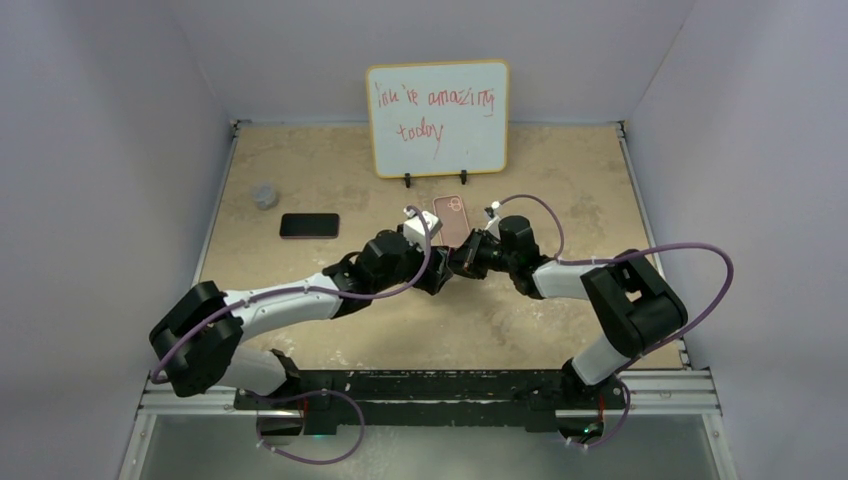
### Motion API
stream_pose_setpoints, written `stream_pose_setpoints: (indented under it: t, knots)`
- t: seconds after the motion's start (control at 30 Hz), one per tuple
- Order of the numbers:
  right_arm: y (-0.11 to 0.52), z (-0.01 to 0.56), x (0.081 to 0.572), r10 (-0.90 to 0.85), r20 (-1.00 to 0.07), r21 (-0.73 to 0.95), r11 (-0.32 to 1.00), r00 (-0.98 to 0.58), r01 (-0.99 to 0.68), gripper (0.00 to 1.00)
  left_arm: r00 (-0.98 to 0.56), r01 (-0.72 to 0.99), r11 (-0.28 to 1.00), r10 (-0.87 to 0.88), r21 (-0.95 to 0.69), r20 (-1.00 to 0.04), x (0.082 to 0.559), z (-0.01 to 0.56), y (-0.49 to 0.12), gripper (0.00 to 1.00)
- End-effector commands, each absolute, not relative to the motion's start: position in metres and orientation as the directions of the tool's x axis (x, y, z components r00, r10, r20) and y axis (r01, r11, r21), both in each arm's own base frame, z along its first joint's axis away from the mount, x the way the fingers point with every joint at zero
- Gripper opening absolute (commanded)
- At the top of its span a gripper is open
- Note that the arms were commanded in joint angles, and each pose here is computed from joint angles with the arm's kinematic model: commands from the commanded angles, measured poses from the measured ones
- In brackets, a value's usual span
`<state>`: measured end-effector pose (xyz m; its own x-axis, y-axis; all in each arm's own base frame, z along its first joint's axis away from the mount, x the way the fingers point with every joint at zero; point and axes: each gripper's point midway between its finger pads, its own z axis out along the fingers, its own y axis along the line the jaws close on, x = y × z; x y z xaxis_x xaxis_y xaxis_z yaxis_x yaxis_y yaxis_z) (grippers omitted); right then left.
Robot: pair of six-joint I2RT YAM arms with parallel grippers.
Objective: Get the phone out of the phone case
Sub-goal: Remove the phone case from the phone.
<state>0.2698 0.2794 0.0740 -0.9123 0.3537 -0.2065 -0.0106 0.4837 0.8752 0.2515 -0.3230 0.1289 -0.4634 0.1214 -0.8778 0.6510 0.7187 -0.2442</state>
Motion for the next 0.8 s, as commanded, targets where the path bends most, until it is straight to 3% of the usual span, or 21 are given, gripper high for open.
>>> stream_pose_setpoints:
  t: [0.0,0.77]
  knots:
    - [0.291,0.119,0.283,0.369,-0.28,0.906,0.406,-0.886,-0.117,0.0,-0.475,0.674,0.694,0.145,-0.253,-0.868,0.252,0.131,-0.325,0.73]
    - [0.297,0.114,0.283,0.354,-0.268,0.91,0.398,-0.896,-0.115,0.0,-0.368,0.617,0.781,0.182,-0.093,-0.912,0.275,0.131,-0.334,0.69]
